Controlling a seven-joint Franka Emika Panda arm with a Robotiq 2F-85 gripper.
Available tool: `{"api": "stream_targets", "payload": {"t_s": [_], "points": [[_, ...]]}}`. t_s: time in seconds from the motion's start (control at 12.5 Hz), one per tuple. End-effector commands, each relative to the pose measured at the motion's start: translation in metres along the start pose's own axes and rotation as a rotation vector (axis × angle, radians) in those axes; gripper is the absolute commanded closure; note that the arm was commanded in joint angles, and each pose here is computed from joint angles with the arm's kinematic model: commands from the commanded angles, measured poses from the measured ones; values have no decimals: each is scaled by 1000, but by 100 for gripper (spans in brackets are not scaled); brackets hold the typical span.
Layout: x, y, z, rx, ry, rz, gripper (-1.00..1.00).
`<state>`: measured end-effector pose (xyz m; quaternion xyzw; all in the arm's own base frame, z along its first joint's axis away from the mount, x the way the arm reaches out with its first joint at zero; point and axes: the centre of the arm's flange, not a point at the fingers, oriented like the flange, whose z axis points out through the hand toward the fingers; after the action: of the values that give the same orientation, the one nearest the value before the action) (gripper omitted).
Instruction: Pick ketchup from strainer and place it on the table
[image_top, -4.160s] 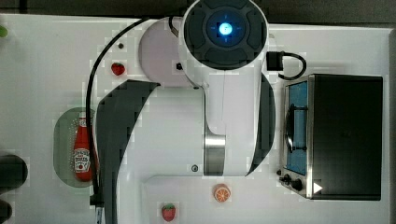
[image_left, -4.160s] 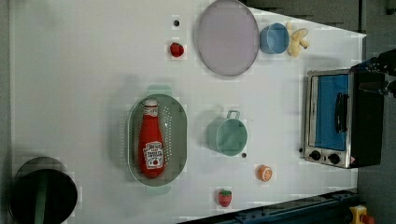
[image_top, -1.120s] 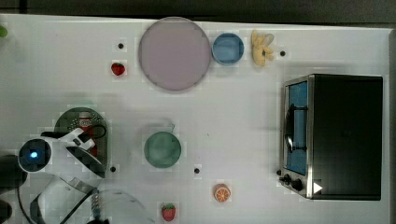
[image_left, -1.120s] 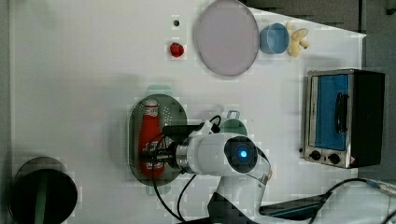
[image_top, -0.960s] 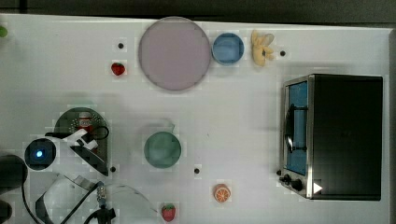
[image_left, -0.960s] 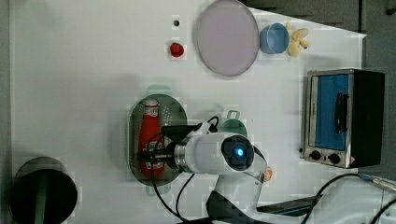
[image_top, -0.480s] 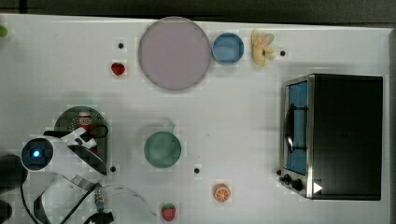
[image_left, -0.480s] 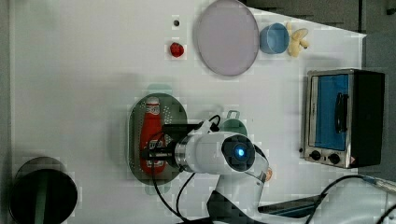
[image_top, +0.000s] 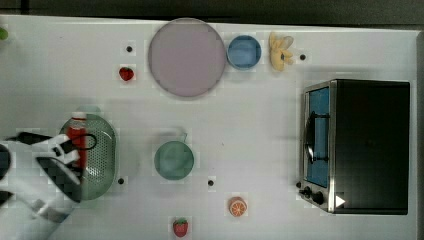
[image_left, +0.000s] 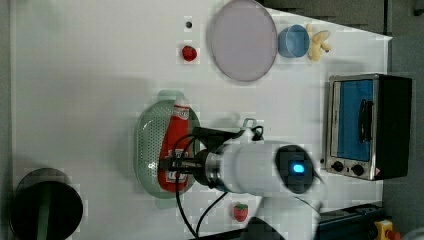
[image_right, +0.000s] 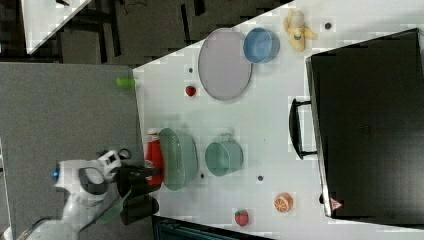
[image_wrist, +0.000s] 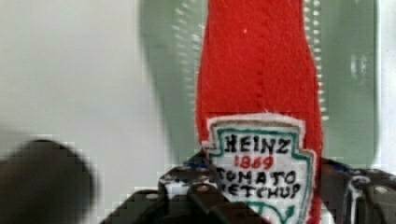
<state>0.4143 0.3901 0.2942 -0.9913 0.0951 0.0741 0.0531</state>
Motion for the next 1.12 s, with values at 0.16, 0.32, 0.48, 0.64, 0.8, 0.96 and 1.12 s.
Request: {"api": "stream_targets", "payload": {"t_s": [0.16, 0.32, 0.48, 0.64, 0.8, 0.96, 1.12], "points": [[39, -11, -98, 68, 72, 113, -18], [70, 4, -133, 57, 78, 170, -18], [102, 31, -162, 30, 72, 224, -18], [133, 69, -182, -3, 69, 224, -18], [162, 117, -196, -30, 85, 259, -18], [187, 165, -209, -52, 123, 303, -18], [205, 208, -217, -78, 142, 316, -18]]}}
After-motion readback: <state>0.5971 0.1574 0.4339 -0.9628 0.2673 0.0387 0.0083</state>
